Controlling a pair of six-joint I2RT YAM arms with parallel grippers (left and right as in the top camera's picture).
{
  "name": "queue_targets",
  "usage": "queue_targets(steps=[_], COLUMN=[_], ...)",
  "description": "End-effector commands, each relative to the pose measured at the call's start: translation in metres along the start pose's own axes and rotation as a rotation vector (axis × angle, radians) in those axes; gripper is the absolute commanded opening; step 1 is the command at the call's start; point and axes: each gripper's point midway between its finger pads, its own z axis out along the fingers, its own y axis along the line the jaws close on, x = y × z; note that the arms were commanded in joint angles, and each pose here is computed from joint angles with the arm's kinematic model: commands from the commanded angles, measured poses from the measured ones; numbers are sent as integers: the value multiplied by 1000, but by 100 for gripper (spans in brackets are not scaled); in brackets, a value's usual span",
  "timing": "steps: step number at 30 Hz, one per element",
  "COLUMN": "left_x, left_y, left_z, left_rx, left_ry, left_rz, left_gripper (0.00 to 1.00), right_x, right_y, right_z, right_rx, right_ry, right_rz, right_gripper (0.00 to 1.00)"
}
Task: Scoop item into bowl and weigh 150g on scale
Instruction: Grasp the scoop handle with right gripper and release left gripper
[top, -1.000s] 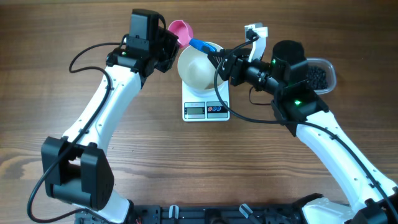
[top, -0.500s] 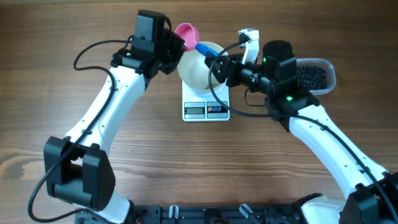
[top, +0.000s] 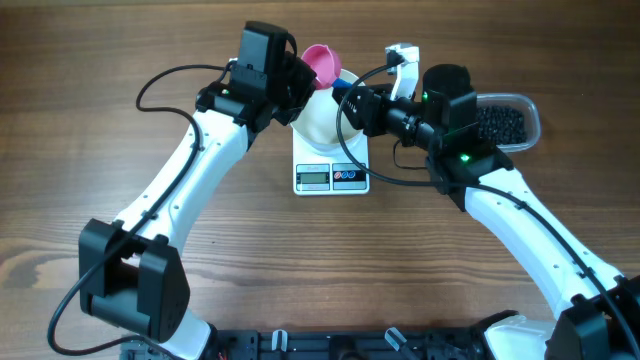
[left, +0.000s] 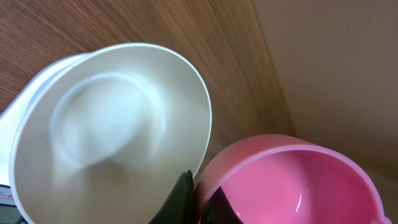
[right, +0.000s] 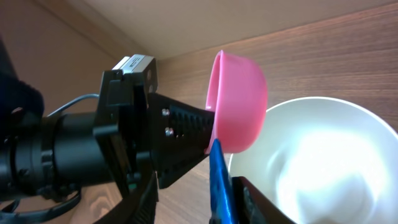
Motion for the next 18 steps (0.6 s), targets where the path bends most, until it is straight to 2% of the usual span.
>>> queue_targets(steps=[1,13,16,18], left_x=[3,3,4,4], left_y=[1,1,2,2], left_z=[3,3,3,3], left_rx=[-6,-7,-7,-7], left_ry=[6,6,6,6], left_rz=[27,27,27,27], left_gripper=[4,5,7,11], right_x=[-9,-10,-10,-10], right_y=[-1,-6,-6,-6], right_z=[2,2,2,2], right_rx=[20,46,46,47], right_ry=[-28,-37,-37,-37], right_rz=[16,42,42,43], right_gripper=[38,17,9,4])
